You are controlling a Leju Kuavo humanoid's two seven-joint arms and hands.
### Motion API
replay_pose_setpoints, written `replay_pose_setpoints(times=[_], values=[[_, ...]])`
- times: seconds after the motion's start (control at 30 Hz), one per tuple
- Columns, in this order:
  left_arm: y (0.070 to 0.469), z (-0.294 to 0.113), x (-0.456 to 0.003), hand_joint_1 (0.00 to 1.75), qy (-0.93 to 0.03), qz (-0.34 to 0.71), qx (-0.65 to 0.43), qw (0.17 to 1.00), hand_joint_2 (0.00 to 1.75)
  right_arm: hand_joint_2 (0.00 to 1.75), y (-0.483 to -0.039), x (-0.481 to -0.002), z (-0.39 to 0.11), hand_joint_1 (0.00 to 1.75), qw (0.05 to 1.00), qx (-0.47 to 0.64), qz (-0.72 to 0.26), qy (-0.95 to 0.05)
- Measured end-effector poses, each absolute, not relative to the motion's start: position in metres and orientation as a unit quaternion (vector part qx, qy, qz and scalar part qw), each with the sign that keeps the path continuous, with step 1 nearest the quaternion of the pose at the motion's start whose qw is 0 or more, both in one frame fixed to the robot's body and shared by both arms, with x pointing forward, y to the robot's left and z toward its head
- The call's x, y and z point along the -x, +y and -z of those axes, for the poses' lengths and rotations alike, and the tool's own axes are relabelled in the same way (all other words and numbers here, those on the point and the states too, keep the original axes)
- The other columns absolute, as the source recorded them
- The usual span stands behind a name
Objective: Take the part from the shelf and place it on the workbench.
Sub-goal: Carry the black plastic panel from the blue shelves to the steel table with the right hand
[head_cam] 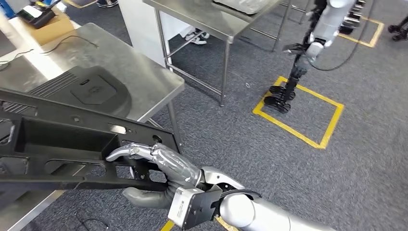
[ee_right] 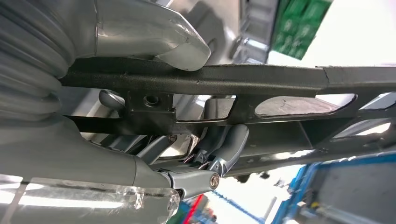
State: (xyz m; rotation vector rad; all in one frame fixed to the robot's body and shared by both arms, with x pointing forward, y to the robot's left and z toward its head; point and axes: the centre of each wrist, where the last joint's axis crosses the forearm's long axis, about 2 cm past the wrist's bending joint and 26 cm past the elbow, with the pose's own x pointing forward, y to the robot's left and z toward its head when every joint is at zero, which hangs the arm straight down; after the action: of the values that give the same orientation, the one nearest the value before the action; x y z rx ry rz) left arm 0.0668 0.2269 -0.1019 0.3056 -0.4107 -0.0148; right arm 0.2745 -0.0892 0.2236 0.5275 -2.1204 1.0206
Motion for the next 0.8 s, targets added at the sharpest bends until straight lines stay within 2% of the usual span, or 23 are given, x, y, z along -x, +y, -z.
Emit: replay_pose_setpoints(times=[0.8], values=[[0.2285,0.1023,-0.0666,0.0,-0.19,0.003,-0.145,0.971,1.75,1.75,-0.0885,-0.2722,-0.2191,1.75,0.359,-0.209,-0.401,-0.816]])
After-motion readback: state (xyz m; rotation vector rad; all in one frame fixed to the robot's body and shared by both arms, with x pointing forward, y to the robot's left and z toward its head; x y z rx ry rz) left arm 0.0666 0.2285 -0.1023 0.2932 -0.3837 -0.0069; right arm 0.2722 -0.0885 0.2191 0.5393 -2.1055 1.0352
